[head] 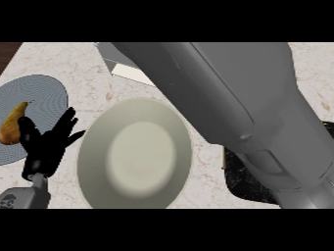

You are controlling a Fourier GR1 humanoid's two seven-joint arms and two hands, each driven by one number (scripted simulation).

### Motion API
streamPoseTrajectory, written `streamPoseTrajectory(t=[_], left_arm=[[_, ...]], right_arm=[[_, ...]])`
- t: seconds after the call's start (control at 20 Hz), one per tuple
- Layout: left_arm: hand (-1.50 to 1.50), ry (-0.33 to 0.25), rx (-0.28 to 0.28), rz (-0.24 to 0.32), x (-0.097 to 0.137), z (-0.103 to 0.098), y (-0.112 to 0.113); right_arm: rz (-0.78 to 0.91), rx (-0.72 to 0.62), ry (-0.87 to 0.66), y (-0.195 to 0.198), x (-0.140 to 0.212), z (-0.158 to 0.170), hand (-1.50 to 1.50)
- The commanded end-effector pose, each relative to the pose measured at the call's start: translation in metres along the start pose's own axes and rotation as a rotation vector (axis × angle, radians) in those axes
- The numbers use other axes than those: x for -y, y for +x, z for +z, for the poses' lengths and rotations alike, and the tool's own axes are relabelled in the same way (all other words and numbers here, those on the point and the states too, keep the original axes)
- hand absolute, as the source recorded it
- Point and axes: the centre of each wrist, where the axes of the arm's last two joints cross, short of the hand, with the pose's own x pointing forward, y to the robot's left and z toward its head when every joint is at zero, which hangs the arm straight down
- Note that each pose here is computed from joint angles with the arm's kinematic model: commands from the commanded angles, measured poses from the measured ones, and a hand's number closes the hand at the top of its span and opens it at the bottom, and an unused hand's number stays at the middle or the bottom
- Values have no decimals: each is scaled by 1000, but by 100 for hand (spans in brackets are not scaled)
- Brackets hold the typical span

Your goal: Pick the cupcake from the tray and place it in the tiered shelf

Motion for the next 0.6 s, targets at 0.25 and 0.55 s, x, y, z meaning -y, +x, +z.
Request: streamPoseTrajectory(t=[0.25,0.55], left_arm=[[0,4,-31,-2,1,0,-7],[0,-17,-50,12,3,0,-5]], right_arm=[[26,-105,31,-12,-23,-32,150],[35,-116,4,-38,-14,-64,150]])
